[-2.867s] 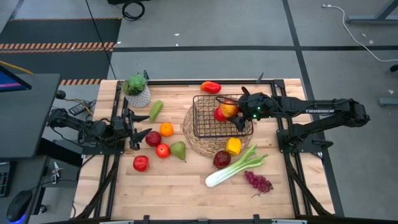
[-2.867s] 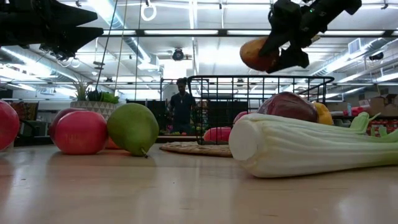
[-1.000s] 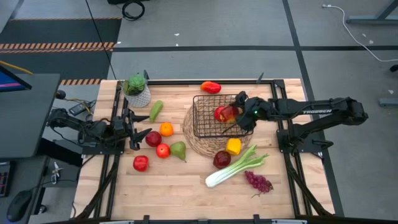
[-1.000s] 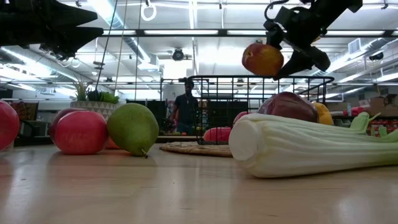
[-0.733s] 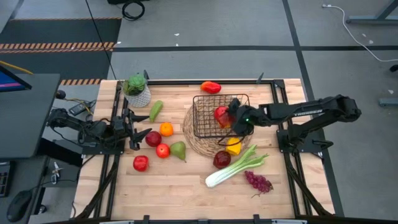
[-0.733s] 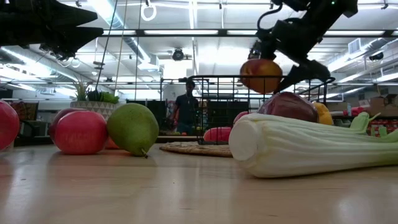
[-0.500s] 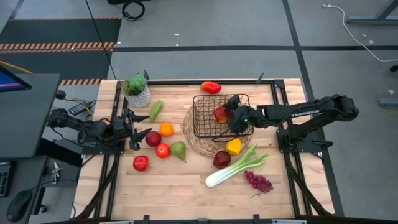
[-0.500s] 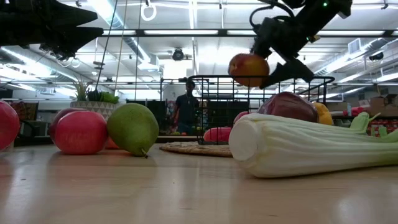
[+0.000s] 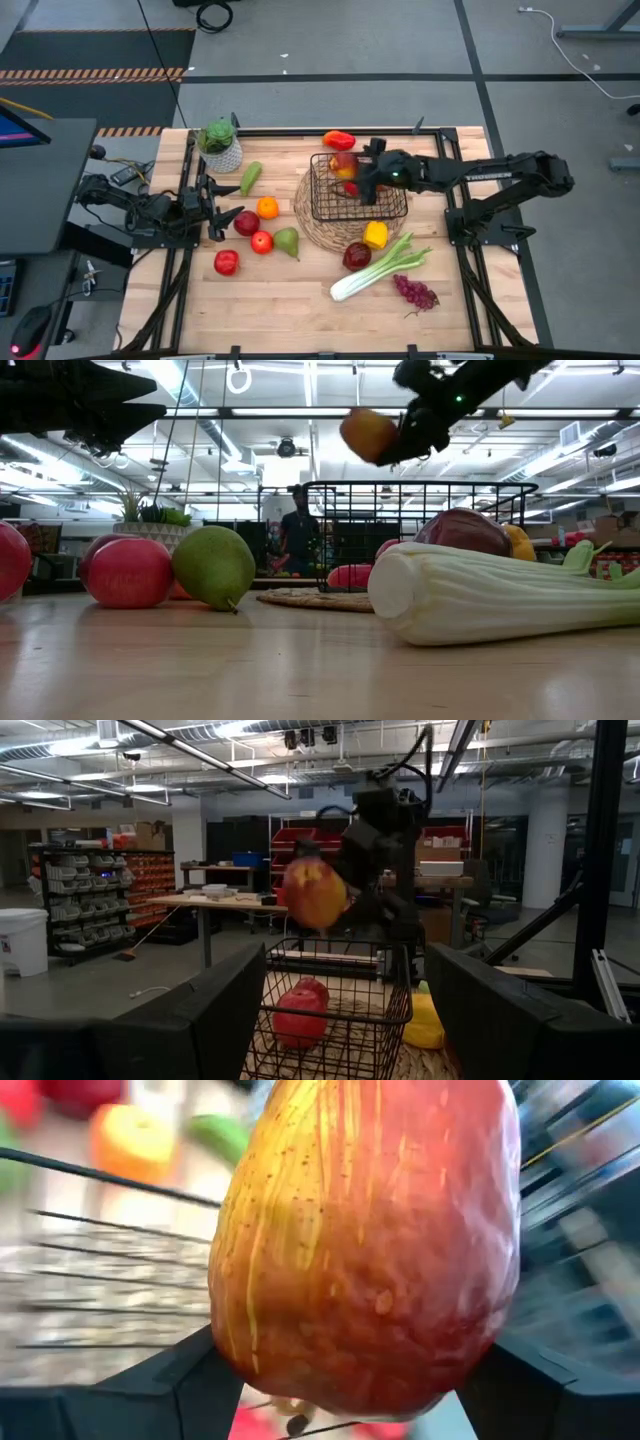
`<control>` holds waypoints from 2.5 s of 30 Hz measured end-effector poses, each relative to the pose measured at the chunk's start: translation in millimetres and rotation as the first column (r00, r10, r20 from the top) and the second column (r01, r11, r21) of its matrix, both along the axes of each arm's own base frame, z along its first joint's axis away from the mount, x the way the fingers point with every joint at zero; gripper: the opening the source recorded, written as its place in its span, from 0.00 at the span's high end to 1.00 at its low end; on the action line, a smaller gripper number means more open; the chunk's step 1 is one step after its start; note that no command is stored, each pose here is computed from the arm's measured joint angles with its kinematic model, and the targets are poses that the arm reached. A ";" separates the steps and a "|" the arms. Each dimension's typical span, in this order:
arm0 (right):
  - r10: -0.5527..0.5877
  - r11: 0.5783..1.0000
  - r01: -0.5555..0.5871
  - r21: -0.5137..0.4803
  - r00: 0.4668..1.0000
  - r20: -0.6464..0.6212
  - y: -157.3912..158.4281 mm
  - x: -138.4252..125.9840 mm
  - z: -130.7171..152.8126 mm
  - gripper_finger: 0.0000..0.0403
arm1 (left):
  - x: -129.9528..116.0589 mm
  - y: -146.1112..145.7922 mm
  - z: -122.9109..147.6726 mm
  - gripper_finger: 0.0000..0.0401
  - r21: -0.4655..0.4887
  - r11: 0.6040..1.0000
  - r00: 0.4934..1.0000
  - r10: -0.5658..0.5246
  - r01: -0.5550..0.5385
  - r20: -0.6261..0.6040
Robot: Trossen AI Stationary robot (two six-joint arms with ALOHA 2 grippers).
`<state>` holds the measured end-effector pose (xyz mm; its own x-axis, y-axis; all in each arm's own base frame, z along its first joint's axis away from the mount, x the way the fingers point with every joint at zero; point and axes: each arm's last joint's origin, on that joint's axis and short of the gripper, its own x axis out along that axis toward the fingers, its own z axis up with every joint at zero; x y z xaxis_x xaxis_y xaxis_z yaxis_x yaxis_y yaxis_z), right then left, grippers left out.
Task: Build produce basket
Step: Put the dark apple into the black wire basket, then put the red mango into the black wire basket
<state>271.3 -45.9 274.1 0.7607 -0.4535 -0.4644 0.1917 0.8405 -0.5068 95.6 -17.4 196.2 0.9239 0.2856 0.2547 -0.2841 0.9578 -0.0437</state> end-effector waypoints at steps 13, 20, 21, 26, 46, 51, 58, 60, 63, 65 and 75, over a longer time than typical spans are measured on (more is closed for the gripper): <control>-0.055 0.895 0.220 0.388 0.918 -0.394 -21.5 66.7 -2.0 0.23 | 0.0 0.0 -0.1 0.30 0.000 1.000 1.000 0.001 -0.001 0.000; -0.011 0.835 0.304 0.458 0.842 -0.539 -35.6 96.8 -17.1 0.23 | 0.0 0.0 -0.1 0.30 0.000 1.000 1.000 0.000 0.000 0.000; -0.004 0.829 0.315 0.463 0.830 -0.558 -37.2 99.9 -21.5 0.23 | 0.0 0.1 0.0 0.30 0.000 1.000 1.000 0.001 -0.001 0.000; -0.006 0.812 0.367 0.454 0.783 -0.622 -41.0 109.9 -36.3 0.22 | 0.0 0.0 0.0 0.30 0.000 1.000 1.000 0.000 0.000 0.000; -0.066 0.836 0.400 0.375 0.752 -0.656 -48.1 100.3 -29.0 0.04 | 0.0 0.0 0.0 0.30 0.000 1.000 1.000 0.000 0.000 0.000; -0.094 0.850 0.374 0.371 0.800 -0.592 -38.3 89.2 0.6 0.04 | 0.0 0.0 -0.1 0.30 0.000 1.000 1.000 0.001 -0.001 0.000; -0.047 0.881 0.246 0.405 0.896 -0.442 -4.0 80.0 40.5 0.04 | 0.0 0.0 0.0 0.30 0.000 1.000 1.000 0.000 0.000 0.000; -0.023 0.899 0.196 0.391 0.914 -0.405 7.8 80.4 47.3 0.04 | 0.0 0.0 0.0 0.30 0.000 1.000 1.000 0.000 0.000 0.000; -0.035 0.925 0.166 0.341 0.933 -0.358 18.9 78.6 57.0 0.04 | 0.0 0.0 0.0 0.30 0.000 1.000 1.000 0.000 0.000 0.000; -0.063 0.935 0.169 0.312 0.944 -0.324 19.8 76.0 64.0 0.04 | 0.0 0.0 0.0 0.30 0.000 1.000 1.000 0.000 0.000 0.000; -0.276 0.867 0.365 0.339 0.918 -0.284 -62.8 60.6 68.0 0.04 | 0.0 0.0 0.0 0.30 0.000 1.000 1.000 0.000 0.000 0.000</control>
